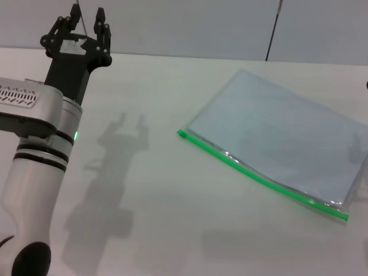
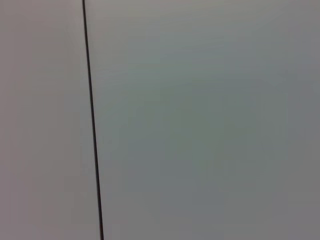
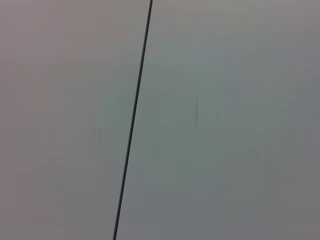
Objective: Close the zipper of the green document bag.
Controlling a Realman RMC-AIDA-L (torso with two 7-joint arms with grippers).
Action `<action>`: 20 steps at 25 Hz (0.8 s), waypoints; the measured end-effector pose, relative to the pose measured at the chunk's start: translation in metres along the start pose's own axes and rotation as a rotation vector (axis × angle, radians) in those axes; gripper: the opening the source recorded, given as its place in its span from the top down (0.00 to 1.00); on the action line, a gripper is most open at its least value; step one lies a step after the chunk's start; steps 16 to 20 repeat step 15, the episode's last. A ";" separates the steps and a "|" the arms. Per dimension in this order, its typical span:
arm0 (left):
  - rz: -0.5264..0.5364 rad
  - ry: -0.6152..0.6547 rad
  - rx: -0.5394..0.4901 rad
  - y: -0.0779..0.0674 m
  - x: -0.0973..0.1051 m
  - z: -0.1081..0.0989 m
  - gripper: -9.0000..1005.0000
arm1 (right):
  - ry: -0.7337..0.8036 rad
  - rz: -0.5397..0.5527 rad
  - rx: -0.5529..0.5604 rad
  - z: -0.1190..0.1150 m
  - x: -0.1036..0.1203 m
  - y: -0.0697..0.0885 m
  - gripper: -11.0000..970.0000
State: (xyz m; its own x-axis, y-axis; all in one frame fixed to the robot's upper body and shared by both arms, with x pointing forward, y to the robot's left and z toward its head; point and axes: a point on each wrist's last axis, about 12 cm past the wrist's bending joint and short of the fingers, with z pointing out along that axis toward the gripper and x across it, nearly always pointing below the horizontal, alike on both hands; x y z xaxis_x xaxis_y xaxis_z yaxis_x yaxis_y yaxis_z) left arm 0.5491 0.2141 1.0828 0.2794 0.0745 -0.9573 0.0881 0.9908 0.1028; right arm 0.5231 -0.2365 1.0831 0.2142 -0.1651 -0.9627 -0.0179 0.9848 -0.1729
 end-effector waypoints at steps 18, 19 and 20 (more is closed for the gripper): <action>-0.028 0.016 0.003 0.004 0.006 0.001 0.60 | 0.003 0.024 -0.013 0.013 -0.001 0.007 0.56; -0.028 0.016 0.003 0.004 0.006 0.001 0.60 | 0.003 0.024 -0.013 0.013 -0.001 0.007 0.56; -0.028 0.016 0.003 0.004 0.006 0.001 0.60 | 0.003 0.024 -0.013 0.013 -0.001 0.007 0.56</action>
